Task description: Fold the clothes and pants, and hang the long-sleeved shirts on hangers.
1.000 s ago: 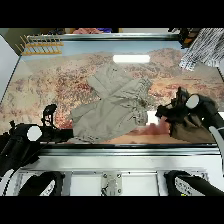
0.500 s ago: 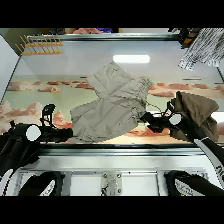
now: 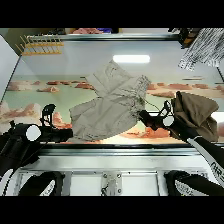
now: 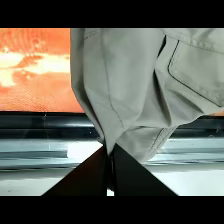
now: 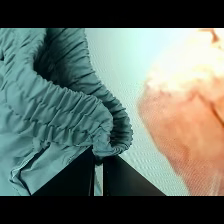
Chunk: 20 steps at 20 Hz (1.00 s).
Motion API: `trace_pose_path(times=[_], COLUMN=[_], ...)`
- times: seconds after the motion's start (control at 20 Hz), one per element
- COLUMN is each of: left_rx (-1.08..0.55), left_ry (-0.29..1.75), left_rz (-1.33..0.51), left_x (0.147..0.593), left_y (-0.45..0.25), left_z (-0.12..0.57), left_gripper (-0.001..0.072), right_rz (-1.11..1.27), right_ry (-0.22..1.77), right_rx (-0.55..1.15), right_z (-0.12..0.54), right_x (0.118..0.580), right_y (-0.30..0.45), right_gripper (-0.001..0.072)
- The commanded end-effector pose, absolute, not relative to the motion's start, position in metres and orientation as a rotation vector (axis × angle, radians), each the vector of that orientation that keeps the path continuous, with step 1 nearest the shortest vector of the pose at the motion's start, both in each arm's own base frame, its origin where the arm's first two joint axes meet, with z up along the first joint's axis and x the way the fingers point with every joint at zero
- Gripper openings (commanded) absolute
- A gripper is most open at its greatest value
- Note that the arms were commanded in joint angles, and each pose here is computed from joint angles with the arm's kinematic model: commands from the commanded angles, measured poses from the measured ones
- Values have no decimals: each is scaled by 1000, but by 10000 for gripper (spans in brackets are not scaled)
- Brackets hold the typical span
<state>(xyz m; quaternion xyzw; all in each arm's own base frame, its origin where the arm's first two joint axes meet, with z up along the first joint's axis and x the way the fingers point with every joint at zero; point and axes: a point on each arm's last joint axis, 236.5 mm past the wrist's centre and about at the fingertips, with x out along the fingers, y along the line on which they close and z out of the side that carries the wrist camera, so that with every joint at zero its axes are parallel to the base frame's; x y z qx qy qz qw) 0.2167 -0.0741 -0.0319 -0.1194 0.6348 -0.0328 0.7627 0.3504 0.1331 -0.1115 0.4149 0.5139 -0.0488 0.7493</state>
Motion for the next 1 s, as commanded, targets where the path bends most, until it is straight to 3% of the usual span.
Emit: trace_pose_path(times=[0.0,0.2,0.35,0.45,0.7,0.95], left_rx=[-252,-173,-208,-251,-279,-246], left_ry=[1379,1492,1532,1582,1653,1632], left_rz=[-66,-29,-81,-172,-286,-358], left_x=[217,188,157,126,71,52], left_y=[-72,-56,-68,-91,-125,-141], left_z=[-32,-36,-34,-35,-42,-22], left_gripper=[9,9,9,9,9,9], right_rz=[-69,40,10,-42,-79,-93], right_ry=[1098,1250,1440,1555,1578,1656], right_rx=[864,572,240,118,70,59], right_z=[-105,-77,-61,-51,-36,-22], right_x=[355,328,265,223,195,163], right_y=[133,113,64,38,23,18], right_gripper=[23,23,23,23,23,23])
